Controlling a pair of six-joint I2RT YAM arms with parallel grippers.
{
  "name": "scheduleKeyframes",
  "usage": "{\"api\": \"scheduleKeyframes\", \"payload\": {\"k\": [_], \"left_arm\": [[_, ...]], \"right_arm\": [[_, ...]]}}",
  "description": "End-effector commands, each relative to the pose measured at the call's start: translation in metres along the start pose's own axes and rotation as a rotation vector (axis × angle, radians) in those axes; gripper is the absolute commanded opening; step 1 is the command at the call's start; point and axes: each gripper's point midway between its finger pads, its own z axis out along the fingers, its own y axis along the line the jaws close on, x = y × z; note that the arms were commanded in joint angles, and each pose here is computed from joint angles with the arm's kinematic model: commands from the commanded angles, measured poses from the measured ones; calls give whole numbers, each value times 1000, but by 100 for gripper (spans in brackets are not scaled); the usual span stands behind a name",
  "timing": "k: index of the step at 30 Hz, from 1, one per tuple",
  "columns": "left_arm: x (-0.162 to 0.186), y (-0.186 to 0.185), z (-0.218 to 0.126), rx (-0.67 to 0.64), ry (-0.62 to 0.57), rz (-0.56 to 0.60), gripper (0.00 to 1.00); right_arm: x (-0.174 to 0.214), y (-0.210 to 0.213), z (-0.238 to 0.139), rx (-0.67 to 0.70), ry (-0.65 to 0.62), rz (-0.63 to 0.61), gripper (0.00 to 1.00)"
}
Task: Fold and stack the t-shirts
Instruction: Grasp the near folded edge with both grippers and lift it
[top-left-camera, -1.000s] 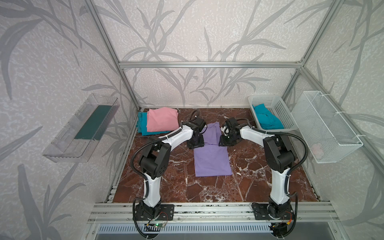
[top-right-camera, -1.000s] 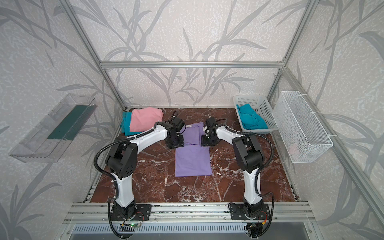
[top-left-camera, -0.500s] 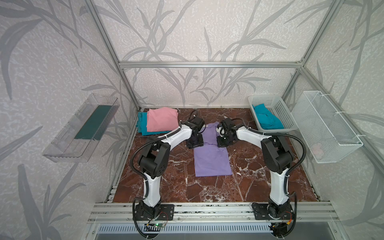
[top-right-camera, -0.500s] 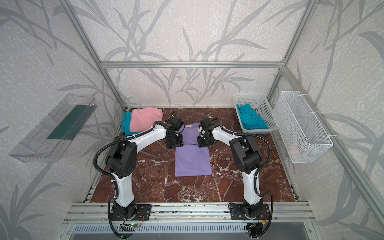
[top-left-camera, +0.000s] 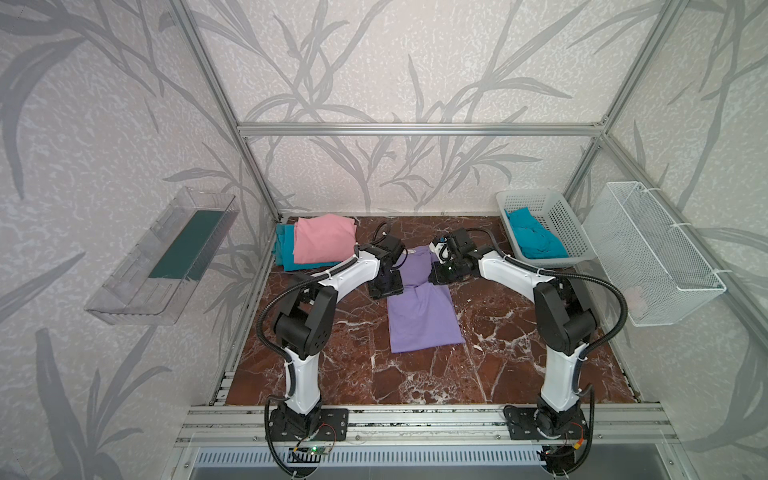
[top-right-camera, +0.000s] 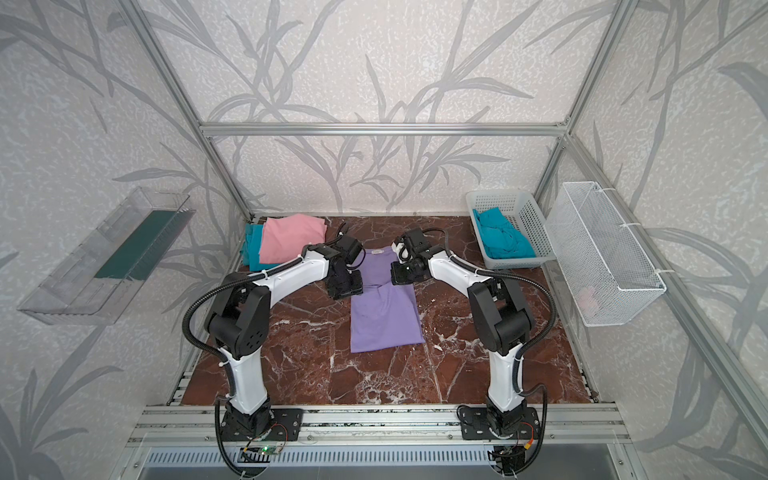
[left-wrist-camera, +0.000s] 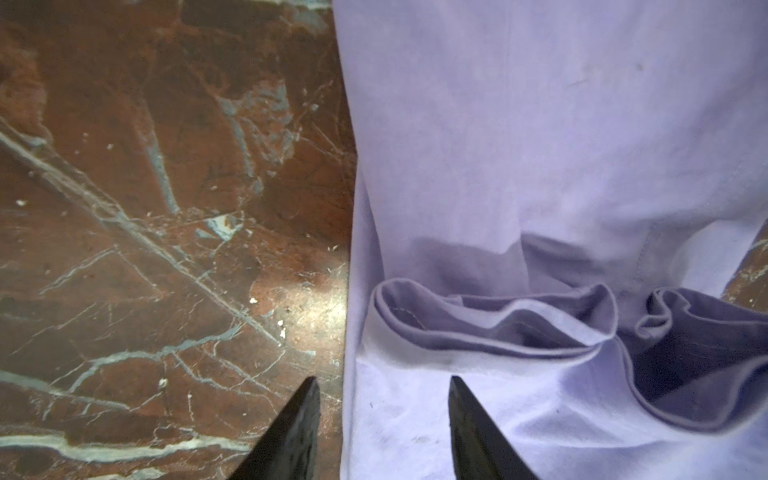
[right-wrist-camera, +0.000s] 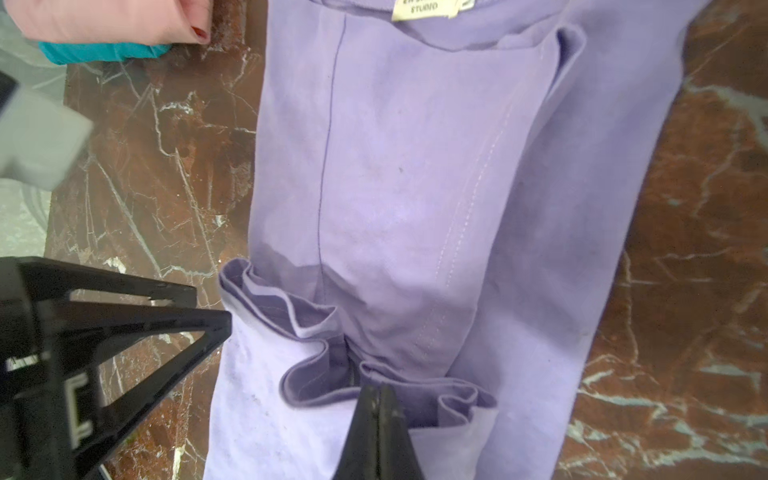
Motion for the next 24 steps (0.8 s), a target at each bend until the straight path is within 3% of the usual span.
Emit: {"api": "scheduleKeyframes", "payload": {"k": [1, 6, 7, 10, 12, 19, 24], "left_arm": [[-2, 4, -17, -1, -33, -8, 51], [-8, 4, -31, -7, -72, -20, 52], [-9, 1, -34, 3, -80, -18, 52], [-9, -14, -40, 34, -85, 3, 52], [-6, -26, -42, 40, -85, 31, 53], [9, -54, -38, 53, -62, 90, 53], [25, -36, -44, 38, -58, 62, 52]], "right_arm": [[1, -18, 17, 15, 25, 43, 1], [-1, -49, 23, 40, 14, 170, 6], [-2, -53, 22, 40, 8, 182, 10], [-6, -53, 22, 22, -1, 179, 34], [-12, -45, 19, -18, -13, 169, 43], [-26, -23, -15, -97, -104, 169, 46], [-1, -38, -60, 61, -164, 141, 50]]}}
